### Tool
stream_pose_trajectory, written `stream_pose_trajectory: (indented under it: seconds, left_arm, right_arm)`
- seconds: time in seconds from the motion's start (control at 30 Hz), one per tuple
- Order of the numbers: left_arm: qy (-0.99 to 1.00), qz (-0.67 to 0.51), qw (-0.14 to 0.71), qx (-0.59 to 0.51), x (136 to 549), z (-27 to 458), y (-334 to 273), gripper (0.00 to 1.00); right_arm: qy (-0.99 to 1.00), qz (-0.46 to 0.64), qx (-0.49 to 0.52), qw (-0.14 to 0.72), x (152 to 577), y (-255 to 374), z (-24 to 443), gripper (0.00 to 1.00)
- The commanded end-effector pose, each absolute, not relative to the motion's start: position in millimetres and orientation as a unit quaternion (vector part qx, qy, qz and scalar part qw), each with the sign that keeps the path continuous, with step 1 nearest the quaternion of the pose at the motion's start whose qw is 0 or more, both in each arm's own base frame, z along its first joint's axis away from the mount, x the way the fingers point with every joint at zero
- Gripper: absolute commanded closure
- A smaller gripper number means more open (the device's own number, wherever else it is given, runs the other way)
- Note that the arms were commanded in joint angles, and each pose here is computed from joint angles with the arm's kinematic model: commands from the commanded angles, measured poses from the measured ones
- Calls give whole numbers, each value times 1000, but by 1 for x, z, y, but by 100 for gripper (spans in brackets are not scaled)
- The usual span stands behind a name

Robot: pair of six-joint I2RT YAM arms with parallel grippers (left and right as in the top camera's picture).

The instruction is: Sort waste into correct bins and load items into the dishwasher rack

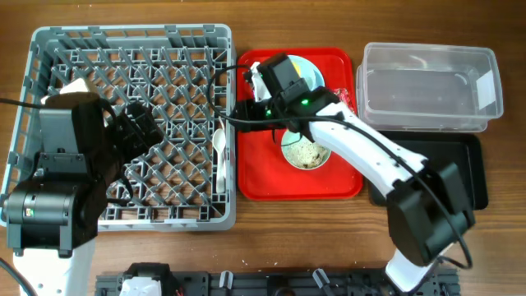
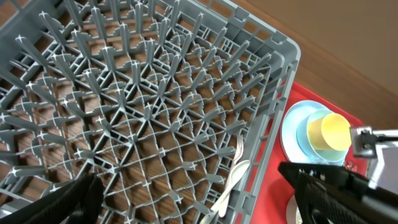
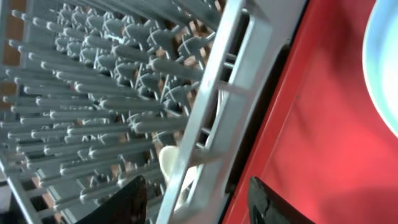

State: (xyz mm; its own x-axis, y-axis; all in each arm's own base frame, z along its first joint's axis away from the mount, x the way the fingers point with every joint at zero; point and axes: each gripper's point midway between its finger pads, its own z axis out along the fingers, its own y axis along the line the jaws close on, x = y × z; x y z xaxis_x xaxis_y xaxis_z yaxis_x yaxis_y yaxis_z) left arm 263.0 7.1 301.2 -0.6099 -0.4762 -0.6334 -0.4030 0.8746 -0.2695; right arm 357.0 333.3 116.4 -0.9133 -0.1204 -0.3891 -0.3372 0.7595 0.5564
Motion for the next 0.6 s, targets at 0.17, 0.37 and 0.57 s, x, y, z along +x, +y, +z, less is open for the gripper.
stream_pose_trajectory:
  seconds: [0.17,0.37,0.57]
  left_arm:
    - [892,-44,374,-250,262,304,11,0]
    - [892,-44,374,-250,262,304,11,0]
    - [892,-44,374,-250,262,304,11,0]
  right_arm:
    - [938,285,-69,188,367,359,81,78]
    - [936,305,-37,172,356,381,74,95]
    - [930,325,-18,169,349,397,80,96]
